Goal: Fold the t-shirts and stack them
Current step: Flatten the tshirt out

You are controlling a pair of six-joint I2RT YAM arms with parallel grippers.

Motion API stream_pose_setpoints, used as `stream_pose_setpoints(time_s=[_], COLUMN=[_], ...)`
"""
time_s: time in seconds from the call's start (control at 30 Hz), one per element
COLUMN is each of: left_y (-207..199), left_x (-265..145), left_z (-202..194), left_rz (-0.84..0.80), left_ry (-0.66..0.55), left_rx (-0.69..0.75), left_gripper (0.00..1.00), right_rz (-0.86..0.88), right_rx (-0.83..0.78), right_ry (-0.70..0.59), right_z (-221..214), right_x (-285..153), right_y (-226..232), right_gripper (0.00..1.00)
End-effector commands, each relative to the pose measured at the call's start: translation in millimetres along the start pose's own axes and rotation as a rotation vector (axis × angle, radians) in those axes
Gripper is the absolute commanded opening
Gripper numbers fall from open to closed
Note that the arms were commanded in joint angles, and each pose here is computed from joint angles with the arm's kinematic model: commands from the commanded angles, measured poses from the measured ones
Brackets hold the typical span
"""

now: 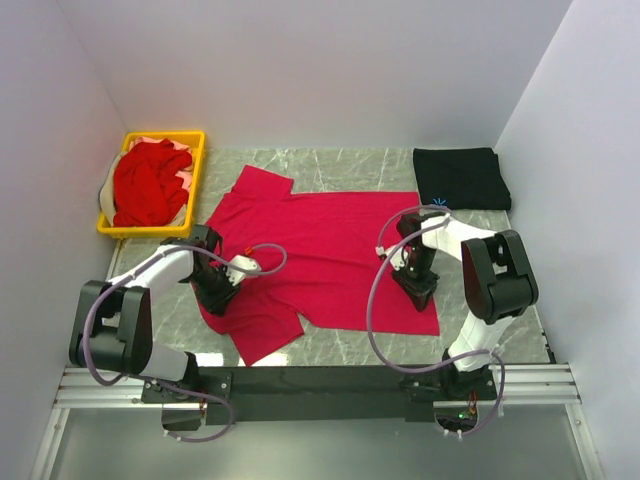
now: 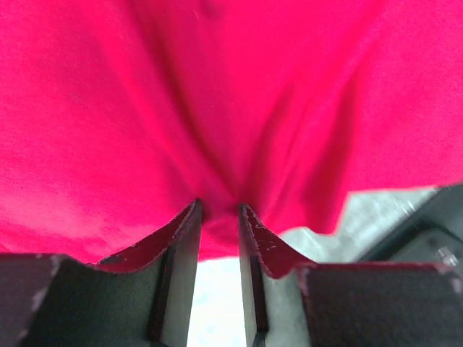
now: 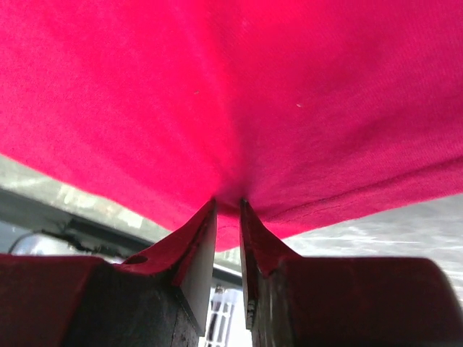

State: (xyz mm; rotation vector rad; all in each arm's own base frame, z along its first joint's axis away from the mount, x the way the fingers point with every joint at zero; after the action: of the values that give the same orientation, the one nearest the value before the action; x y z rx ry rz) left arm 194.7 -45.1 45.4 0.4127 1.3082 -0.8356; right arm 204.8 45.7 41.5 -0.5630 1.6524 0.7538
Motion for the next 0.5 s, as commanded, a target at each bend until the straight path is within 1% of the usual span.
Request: stream_pose_setpoints(time_s=[0.0, 0.07, 0.1, 0.17, 0.2, 0.23, 0.27, 0.3, 0.33, 0.37, 0.4, 0.43, 0.47], left_y=[-23.1, -19.9, -16.2, -6.1, -1.4, 9.6, 17.8, 33.1, 41.5, 59.1, 70.5, 83.6, 101.4], left_x=[-10.4, -17.9, -22.7, -42.1, -51.0, -71.4, -77.7, -95.9, -102.5, -106.3, -111.0, -123.7, -121.4], left_z=[-15.1, -3.8, 0.2, 27.5, 39.1, 65.1, 81.2, 103.4, 115.7, 133.9, 145.1, 163.4, 176.5], left_rz=[-0.101, -0.096, -0.103, -0.111, -0.11, -0.081, -0.078, -0.026, -0.004, 0.04, 0.076, 0.118, 0.147], left_ry=[0.048, 0.014, -0.008, -0.097, -0.135, -0.216, -0.272, -0.346, -0.384, -0.441, -0.474, -0.532, -0.559], left_rx=[0.027, 0.027, 0.014, -0.002, -0.008, -0.008, -0.025, -0.031, -0.047, -0.083, -0.108, -0.147, -0.171], left_gripper=[0.33, 0.37, 0.39, 0.48, 0.49, 0.5, 0.52, 0.53, 0.53, 0.55, 0.56, 0.57, 0.57], right_rz=[0.036, 0.037, 0.035, -0.024, -0.04, -0.091, -0.121, -0.144, -0.199, -0.228, -0.239, -0.309, -0.33], right_rx=[-0.055, -0.069, -0.074, -0.056, -0.043, -0.033, 0.009, 0.042, 0.064, 0.091, 0.139, 0.156, 0.17], right_ry=[0.01, -0.013, -0.033, -0.132, -0.175, -0.257, -0.312, -0.371, -0.445, -0.481, -0.494, -0.541, -0.552], right_z=[-11.3, -8.8, -5.9, 10.3, 17.7, 35.6, 42.1, 55.7, 70.6, 78.7, 86.8, 100.0, 107.2], right_x=[-10.0, -21.7, -26.8, -50.2, -60.0, -82.1, -94.4, -104.0, -127.8, -136.8, -136.6, -155.3, -158.7], right_y=[11.7, 12.8, 12.4, -1.3, -6.9, -20.7, -35.1, -47.4, -63.8, -75.6, -90.9, -109.3, -119.5], right_gripper=[0.27, 0.31, 0.37, 0.48, 0.48, 0.48, 0.49, 0.49, 0.49, 0.49, 0.48, 0.48, 0.48])
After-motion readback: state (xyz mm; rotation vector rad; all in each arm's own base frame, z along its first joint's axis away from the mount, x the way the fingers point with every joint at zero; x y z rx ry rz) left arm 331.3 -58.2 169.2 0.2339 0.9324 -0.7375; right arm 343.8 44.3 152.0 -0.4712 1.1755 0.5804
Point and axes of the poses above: each gripper's point midway between its finger pads, its own x axis out along the fingers, its own y axis along the line the jaws close on, z = x × y, the point moved 3 cm from there along -x, back along the fingers, and after that the axes turned 8 degrees about -x, right-handed, at the moved point
